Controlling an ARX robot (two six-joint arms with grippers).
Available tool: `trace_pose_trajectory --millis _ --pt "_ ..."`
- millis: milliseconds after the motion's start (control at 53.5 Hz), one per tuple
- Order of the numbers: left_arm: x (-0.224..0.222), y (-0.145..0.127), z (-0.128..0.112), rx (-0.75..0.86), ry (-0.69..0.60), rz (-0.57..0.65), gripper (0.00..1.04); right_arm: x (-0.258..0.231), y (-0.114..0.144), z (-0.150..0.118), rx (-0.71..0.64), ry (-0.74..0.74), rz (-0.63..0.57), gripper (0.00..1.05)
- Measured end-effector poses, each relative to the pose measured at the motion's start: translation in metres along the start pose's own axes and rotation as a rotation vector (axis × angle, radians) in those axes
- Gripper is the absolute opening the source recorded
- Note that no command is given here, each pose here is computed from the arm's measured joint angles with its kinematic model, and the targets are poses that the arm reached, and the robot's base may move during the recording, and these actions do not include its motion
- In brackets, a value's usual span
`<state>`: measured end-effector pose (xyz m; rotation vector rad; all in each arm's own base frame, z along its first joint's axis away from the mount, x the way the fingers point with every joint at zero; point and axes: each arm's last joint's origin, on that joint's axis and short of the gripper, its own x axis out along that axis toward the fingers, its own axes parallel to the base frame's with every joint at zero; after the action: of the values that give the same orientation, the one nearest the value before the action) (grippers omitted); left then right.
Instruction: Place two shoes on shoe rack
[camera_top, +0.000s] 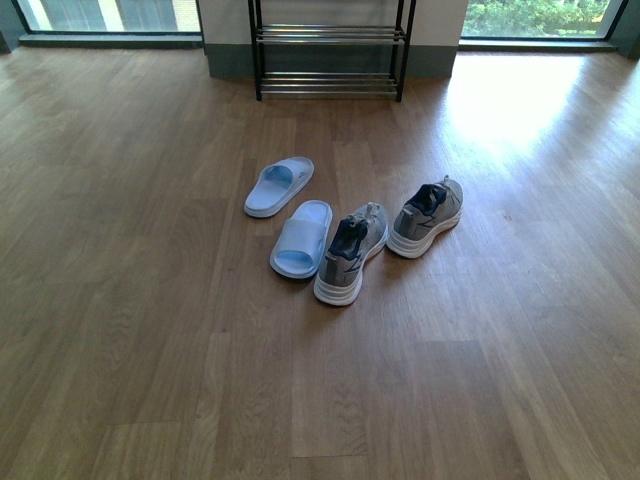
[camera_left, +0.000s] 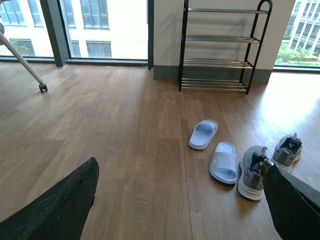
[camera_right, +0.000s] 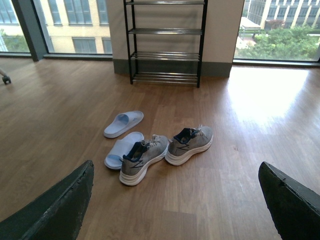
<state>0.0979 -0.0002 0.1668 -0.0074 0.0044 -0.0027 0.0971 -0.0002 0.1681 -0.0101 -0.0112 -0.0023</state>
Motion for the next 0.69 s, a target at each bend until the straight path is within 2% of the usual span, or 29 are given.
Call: trace_pose_trajectory --millis 692 --pt "0.0000 0.0000 0.0000 0.000 0.000 0.000 0.95 0.0000 0.0000 0.0000 0.000 0.000 0.000 0.95"
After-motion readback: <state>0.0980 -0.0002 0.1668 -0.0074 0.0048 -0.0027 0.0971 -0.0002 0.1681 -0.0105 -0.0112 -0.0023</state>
